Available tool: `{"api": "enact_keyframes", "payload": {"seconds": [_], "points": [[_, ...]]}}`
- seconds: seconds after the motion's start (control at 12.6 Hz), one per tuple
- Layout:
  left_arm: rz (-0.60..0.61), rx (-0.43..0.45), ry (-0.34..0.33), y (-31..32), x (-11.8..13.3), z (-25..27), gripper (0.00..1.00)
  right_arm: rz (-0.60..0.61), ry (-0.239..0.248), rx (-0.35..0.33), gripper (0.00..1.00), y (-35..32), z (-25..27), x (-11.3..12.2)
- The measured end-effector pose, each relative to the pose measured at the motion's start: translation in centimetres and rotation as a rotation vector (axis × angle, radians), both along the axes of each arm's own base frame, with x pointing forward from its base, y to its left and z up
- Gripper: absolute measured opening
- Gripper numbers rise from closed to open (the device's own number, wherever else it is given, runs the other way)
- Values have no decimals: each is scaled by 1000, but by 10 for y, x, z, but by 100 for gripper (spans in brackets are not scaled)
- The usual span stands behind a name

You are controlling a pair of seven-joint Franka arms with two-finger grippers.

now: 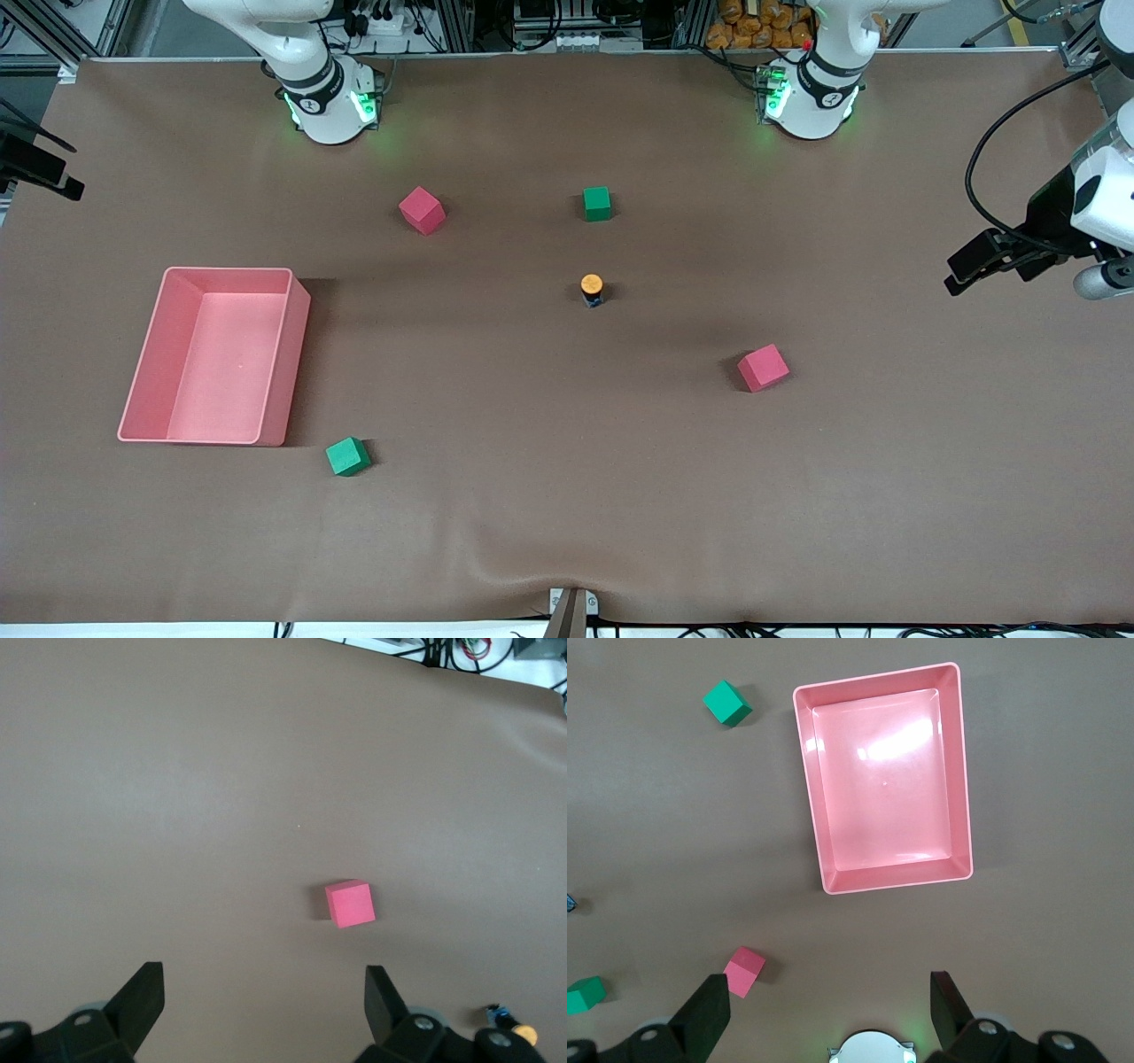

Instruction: Place and upright button with both arms

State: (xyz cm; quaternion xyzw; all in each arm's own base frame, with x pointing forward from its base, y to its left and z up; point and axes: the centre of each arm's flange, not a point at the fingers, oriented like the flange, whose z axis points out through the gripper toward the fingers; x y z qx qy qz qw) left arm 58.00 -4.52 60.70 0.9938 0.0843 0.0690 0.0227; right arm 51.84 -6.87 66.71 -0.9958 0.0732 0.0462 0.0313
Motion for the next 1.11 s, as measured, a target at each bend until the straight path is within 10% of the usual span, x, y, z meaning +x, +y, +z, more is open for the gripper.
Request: {"api": "enact_keyframes", "payload": {"seconds": [1.11], "points": [[-180,31,21,8,-5,26,100,46,-19,-90,100,24,2,6]]}}
